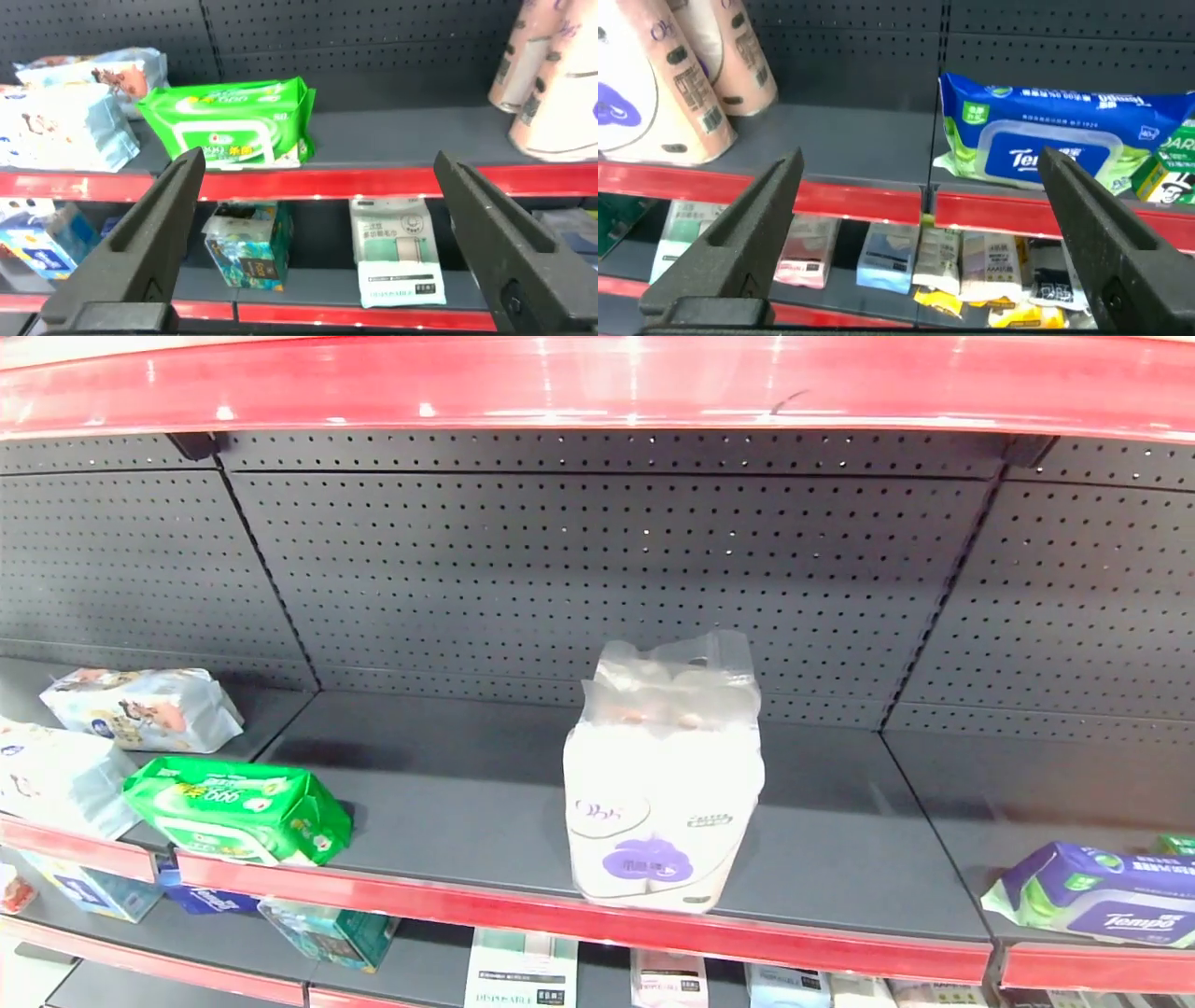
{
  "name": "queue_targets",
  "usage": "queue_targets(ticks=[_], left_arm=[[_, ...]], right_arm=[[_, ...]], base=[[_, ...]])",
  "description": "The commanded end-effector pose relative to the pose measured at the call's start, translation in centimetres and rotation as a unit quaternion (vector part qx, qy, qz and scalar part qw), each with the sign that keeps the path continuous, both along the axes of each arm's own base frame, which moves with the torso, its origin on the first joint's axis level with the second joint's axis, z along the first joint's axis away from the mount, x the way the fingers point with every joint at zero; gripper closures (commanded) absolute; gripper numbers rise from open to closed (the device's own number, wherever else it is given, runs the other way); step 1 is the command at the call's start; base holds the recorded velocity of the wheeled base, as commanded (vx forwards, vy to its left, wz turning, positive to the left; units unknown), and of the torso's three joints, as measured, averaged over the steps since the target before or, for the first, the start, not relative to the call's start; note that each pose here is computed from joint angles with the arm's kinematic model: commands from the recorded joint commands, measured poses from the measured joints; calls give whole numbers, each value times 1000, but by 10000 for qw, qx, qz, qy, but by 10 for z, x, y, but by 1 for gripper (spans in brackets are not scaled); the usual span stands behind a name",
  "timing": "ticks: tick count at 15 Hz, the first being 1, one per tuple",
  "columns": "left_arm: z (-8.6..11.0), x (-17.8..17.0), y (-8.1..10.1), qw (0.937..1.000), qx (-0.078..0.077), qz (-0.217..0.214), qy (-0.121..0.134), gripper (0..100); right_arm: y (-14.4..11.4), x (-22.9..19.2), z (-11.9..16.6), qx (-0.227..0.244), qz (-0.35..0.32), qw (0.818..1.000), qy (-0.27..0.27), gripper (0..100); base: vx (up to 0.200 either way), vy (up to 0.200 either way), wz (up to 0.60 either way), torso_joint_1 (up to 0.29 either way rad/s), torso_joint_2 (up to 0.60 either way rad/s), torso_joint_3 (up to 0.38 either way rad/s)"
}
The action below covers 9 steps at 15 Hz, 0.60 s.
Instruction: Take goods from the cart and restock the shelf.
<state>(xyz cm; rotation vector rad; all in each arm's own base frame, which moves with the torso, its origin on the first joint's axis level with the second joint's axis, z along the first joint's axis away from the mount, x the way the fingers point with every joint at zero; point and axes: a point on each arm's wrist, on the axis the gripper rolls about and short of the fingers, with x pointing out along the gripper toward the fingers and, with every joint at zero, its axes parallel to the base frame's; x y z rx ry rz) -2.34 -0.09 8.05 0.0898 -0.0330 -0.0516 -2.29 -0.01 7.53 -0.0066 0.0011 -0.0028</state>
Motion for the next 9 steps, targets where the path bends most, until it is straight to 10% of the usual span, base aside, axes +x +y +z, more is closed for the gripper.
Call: queue_targets(ticks=[1,9], left_arm=[[0,0,0,10000,-1,4,8,0],[0,0,0,10000,-9,4,8,0]], right_arm=[[0,0,0,2,-2,10000,10,0],[0,0,0,-13,-1,10000,10,0]], base=[[0,0,0,0,0,0],[0,0,0,0,0,0]])
